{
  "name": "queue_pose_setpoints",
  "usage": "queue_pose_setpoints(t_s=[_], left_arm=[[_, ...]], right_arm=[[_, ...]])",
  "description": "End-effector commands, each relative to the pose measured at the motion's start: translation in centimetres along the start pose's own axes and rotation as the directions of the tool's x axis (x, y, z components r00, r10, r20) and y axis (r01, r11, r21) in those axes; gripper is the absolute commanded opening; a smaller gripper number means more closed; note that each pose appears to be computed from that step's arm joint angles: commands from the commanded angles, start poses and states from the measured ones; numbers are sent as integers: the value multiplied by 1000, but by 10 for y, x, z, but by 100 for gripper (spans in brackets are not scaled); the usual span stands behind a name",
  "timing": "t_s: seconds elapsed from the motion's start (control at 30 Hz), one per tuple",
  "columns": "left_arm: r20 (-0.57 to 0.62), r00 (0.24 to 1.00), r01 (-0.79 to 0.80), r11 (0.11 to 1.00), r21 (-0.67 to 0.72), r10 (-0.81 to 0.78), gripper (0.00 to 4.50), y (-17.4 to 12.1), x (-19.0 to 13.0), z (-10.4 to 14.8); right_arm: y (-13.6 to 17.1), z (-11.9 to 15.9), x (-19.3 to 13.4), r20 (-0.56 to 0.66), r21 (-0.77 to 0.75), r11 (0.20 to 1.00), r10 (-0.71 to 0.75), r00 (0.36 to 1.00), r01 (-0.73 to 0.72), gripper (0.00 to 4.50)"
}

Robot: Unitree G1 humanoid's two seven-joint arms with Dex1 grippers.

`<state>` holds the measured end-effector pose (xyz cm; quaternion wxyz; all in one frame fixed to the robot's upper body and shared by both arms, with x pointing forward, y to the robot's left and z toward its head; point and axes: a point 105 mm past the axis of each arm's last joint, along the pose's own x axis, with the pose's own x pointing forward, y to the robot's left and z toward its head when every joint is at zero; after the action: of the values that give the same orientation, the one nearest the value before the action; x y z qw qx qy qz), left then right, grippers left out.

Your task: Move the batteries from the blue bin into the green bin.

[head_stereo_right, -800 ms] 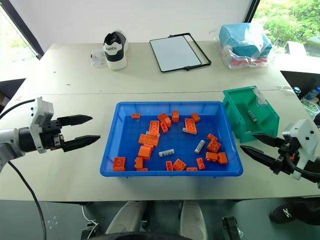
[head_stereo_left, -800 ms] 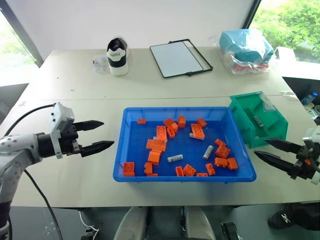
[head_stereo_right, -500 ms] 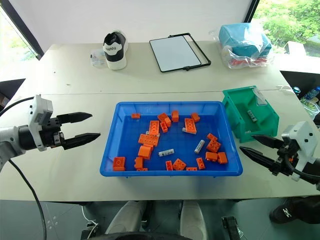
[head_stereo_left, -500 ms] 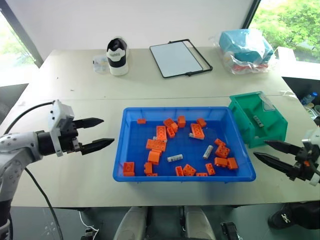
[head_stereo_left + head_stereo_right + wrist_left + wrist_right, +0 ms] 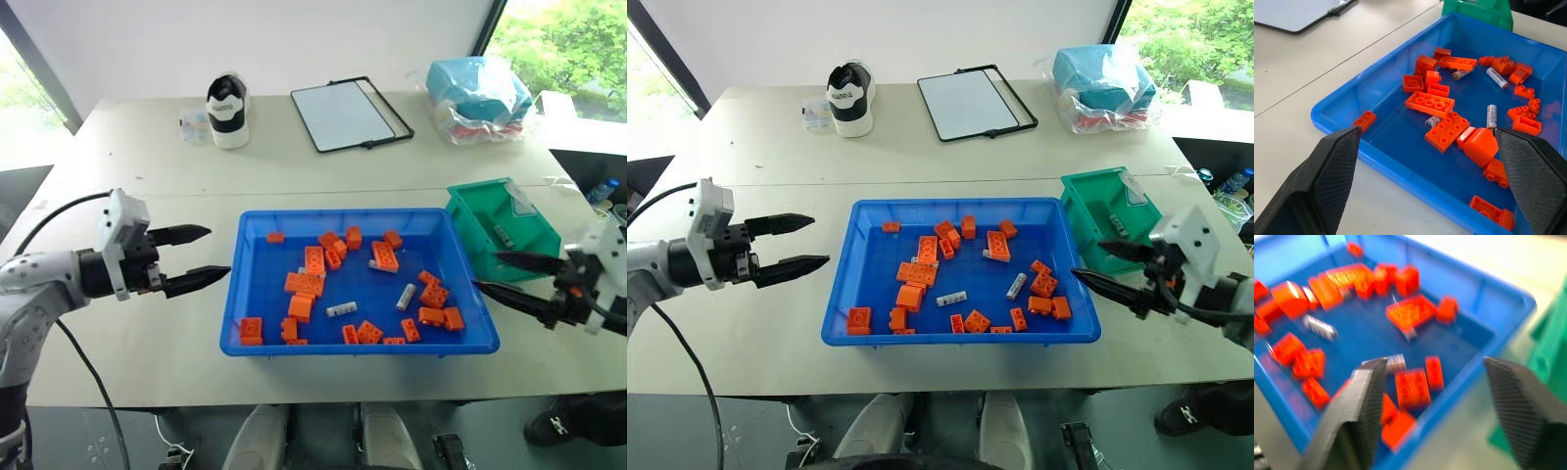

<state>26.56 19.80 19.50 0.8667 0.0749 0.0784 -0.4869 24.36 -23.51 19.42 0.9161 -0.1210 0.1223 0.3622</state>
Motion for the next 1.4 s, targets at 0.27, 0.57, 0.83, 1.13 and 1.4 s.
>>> queue_pose_setpoints(t_s=[0.27,0.57,0.83,1.13,1.4], left_arm=[[15,996,86,996,8,-86,450,-16,3,18],[-1,998,62,998,22,-62,450,-19,-2,20],[4,999,35,999,19,-35,450,-22,-6,20],[11,1000,28,999,27,-28,450,-18,-4,26],[5,1000,29,999,35,-30,450,-17,-3,27]], right_arm=[[68,32,123,-34,150,959,248,968,-241,445],[105,27,161,-102,482,812,424,900,-328,445],[81,27,173,-56,654,714,376,925,-251,445],[75,23,182,0,786,579,346,938,-214,445],[90,17,190,4,836,512,354,935,-198,445]])
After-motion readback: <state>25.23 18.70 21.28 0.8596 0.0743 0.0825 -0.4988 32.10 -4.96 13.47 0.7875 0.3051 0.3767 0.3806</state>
